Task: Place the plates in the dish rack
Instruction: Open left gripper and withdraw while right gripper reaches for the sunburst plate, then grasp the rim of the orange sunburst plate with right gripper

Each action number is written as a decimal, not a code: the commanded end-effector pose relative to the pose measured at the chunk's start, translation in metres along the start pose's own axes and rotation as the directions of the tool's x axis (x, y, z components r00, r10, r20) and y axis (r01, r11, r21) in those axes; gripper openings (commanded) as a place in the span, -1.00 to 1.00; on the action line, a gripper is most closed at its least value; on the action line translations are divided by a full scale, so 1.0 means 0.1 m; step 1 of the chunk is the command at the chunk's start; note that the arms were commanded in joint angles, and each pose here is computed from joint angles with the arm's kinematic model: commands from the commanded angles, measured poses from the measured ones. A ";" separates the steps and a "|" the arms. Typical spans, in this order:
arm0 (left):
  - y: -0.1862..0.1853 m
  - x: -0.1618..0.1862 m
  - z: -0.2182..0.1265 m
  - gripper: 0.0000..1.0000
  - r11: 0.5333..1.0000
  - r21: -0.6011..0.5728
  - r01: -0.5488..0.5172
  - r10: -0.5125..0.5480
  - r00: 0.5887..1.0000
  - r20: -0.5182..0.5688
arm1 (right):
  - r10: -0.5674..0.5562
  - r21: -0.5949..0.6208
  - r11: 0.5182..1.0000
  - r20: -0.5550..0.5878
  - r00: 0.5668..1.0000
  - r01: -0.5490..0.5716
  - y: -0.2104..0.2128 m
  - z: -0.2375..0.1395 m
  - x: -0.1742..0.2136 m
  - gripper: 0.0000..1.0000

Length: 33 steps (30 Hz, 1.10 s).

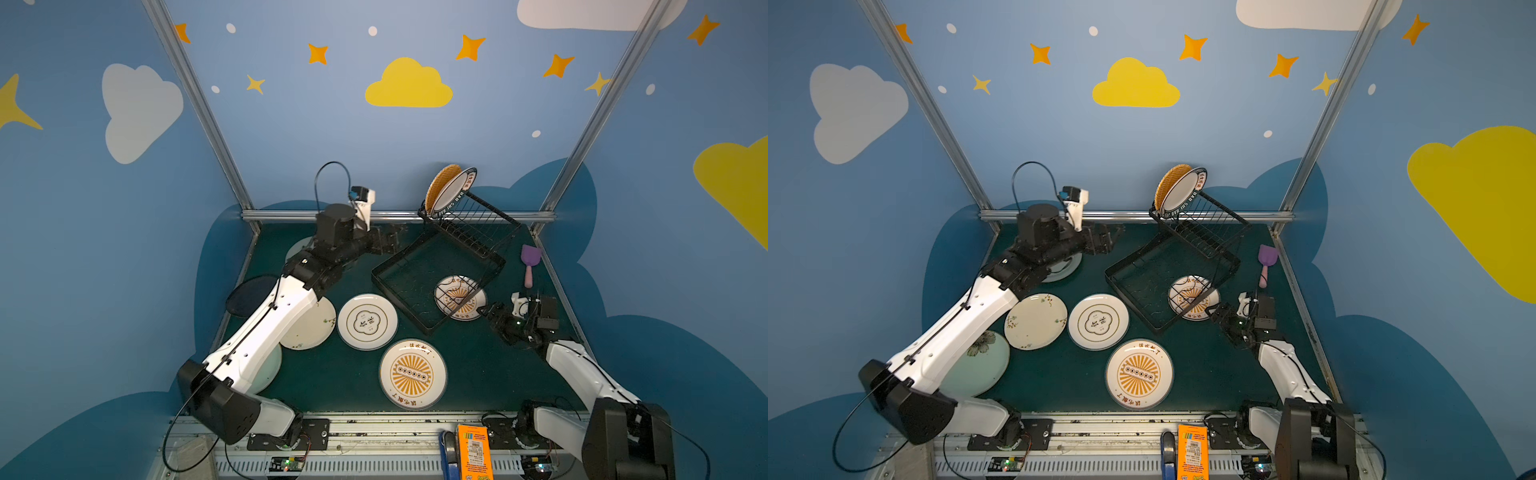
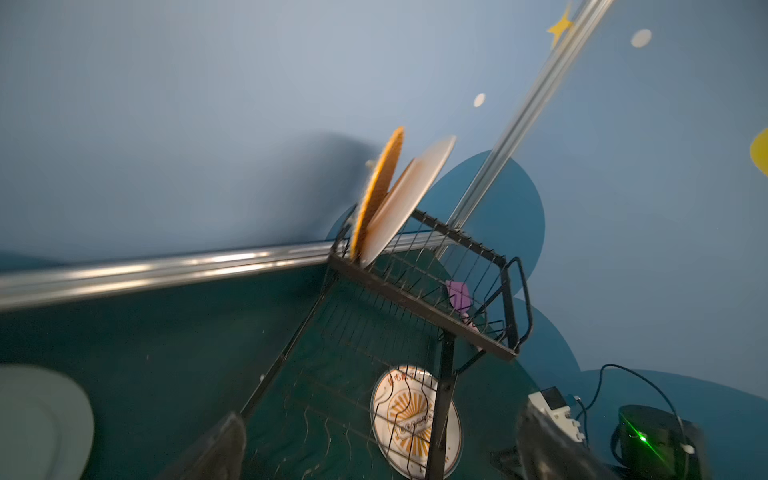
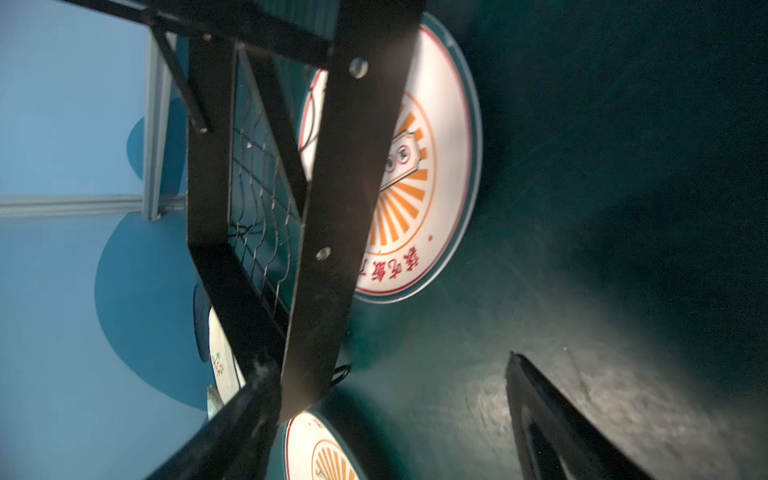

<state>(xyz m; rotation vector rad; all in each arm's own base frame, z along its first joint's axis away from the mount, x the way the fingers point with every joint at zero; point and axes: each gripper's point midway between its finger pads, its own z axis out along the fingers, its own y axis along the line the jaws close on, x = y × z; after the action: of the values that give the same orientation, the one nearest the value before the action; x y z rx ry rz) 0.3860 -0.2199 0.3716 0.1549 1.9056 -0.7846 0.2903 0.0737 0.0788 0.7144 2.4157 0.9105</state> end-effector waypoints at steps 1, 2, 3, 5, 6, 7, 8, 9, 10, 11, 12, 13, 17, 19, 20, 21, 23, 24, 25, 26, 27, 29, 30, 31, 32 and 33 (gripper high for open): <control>-0.09 -0.02 -0.26 1.00 0.968 0.189 0.163 -0.168 0.986 0.009 | 0.046 0.044 0.998 0.017 0.999 -0.047 -0.06 0.10 -0.16 0.59; -0.03 0.07 -0.31 1.00 0.963 0.203 0.178 -0.181 0.984 -0.008 | 0.058 0.056 0.997 -0.008 0.998 -0.057 -0.09 0.16 -0.15 0.55; -0.02 0.16 -0.37 1.00 0.954 0.233 0.186 -0.186 0.982 -0.023 | 0.070 0.053 0.996 -0.040 0.997 -0.068 -0.08 0.22 -0.15 0.50; -0.05 0.29 -0.46 1.00 0.932 0.305 0.194 -0.187 0.981 -0.053 | 0.103 0.044 0.994 -0.109 0.989 -0.098 -0.07 0.32 -0.15 0.38; -0.07 0.36 -0.48 1.00 0.922 0.330 0.205 -0.192 0.979 -0.073 | 0.124 0.041 0.992 -0.132 0.983 -0.119 -0.09 0.38 -0.15 0.27; -0.07 0.41 -0.50 1.00 0.915 0.341 0.216 -0.197 0.976 -0.088 | 0.142 0.030 0.990 -0.143 0.979 -0.139 -0.09 0.44 -0.15 0.20; -0.08 0.48 -0.50 1.00 0.910 0.350 0.223 -0.198 0.974 -0.106 | 0.159 0.021 0.987 -0.138 0.978 -0.158 -0.12 0.50 -0.17 0.15; -0.07 0.54 -0.50 1.00 0.905 0.356 0.231 -0.200 0.972 -0.123 | 0.177 0.024 0.984 -0.135 0.975 -0.175 -0.15 0.54 -0.18 0.10; -0.06 0.60 -0.49 1.00 0.904 0.357 0.237 -0.201 0.970 -0.135 | 0.185 0.022 0.983 -0.133 0.974 -0.183 -0.15 0.57 -0.19 0.05; -0.03 0.65 -0.48 1.00 0.904 0.354 0.240 -0.202 0.969 -0.141 | 0.185 0.023 0.983 -0.127 0.974 -0.183 -0.16 0.59 -0.20 0.02; -0.01 0.69 -0.46 1.00 0.905 0.350 0.243 -0.205 0.968 -0.141 | 0.185 0.038 0.983 -0.115 0.976 -0.182 -0.18 0.60 -0.21 0.01; 0.01 0.71 -0.45 1.00 0.906 0.347 0.244 -0.208 0.968 -0.140 | 0.185 0.049 0.982 -0.107 0.977 -0.181 -0.21 0.60 -0.22 0.01; 0.06 0.71 -0.43 1.00 0.898 0.352 0.265 -0.229 0.963 -0.139 | 0.205 0.075 0.977 -0.111 0.972 -0.198 -0.28 0.67 -0.22 -0.05; 0.09 0.70 -0.43 1.00 0.898 0.348 0.271 -0.235 0.961 -0.143 | 0.218 0.082 0.974 -0.104 0.970 -0.211 -0.32 0.70 -0.22 -0.11; 0.12 0.70 -0.43 1.00 0.900 0.337 0.277 -0.242 0.960 -0.144 | 0.224 0.086 0.973 -0.104 0.969 -0.216 -0.34 0.72 -0.21 -0.15; 0.13 0.70 -0.43 1.00 0.900 0.332 0.281 -0.247 0.959 -0.142 | 0.228 0.092 0.971 -0.103 0.968 -0.219 -0.36 0.73 -0.21 -0.18; 0.13 0.70 -0.45 1.00 0.899 0.335 0.281 -0.248 0.959 -0.139 | 0.232 0.108 0.969 -0.091 0.968 -0.222 -0.40 0.73 -0.22 -0.24; 0.13 0.70 -0.45 1.00 0.900 0.334 0.281 -0.249 0.959 -0.138 | 0.233 0.112 0.968 -0.083 0.969 -0.224 -0.42 0.73 -0.23 -0.27; 0.14 0.71 -0.45 1.00 0.898 0.335 0.286 -0.254 0.957 -0.139 | 0.234 0.112 0.968 -0.078 0.969 -0.224 -0.42 0.74 -0.23 -0.31; 0.13 0.72 -0.45 1.00 0.895 0.336 0.292 -0.259 0.956 -0.141 | 0.239 0.113 0.967 -0.076 0.968 -0.229 -0.42 0.75 -0.24 -0.33; 0.14 0.73 -0.44 1.00 0.894 0.334 0.300 -0.266 0.953 -0.146 | 0.240 0.115 0.966 -0.073 0.968 -0.231 -0.42 0.75 -0.25 -0.35; 0.17 0.74 -0.42 1.00 0.891 0.326 0.315 -0.279 0.948 -0.154 | 0.251 0.120 0.963 -0.070 0.965 -0.242 -0.44 0.78 -0.25 -0.40; 0.17 0.74 -0.41 1.00 0.892 0.324 0.317 -0.280 0.947 -0.156 | 0.253 0.120 0.962 -0.067 0.965 -0.244 -0.44 0.78 -0.26 -0.42; 0.18 0.75 -0.40 1.00 0.891 0.320 0.322 -0.285 0.945 -0.159 | 0.259 0.126 0.960 -0.064 0.964 -0.249 -0.46 0.79 -0.26 -0.44; 0.20 0.74 -0.40 1.00 0.891 0.317 0.326 -0.289 0.944 -0.159 | 0.263 0.128 0.959 -0.063 0.963 -0.253 -0.47 0.79 -0.25 -0.45; 0.19 0.74 -0.40 1.00 0.890 0.318 0.326 -0.289 0.944 -0.159 | 0.260 0.127 0.959 -0.057 0.964 -0.252 -0.47 0.79 -0.26 -0.47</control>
<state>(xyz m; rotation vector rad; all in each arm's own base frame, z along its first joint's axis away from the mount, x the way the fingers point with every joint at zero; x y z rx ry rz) 0.3274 -0.1986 0.3056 0.0990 1.9263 -1.3323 0.3496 0.0743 0.0226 0.9777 2.4547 1.0291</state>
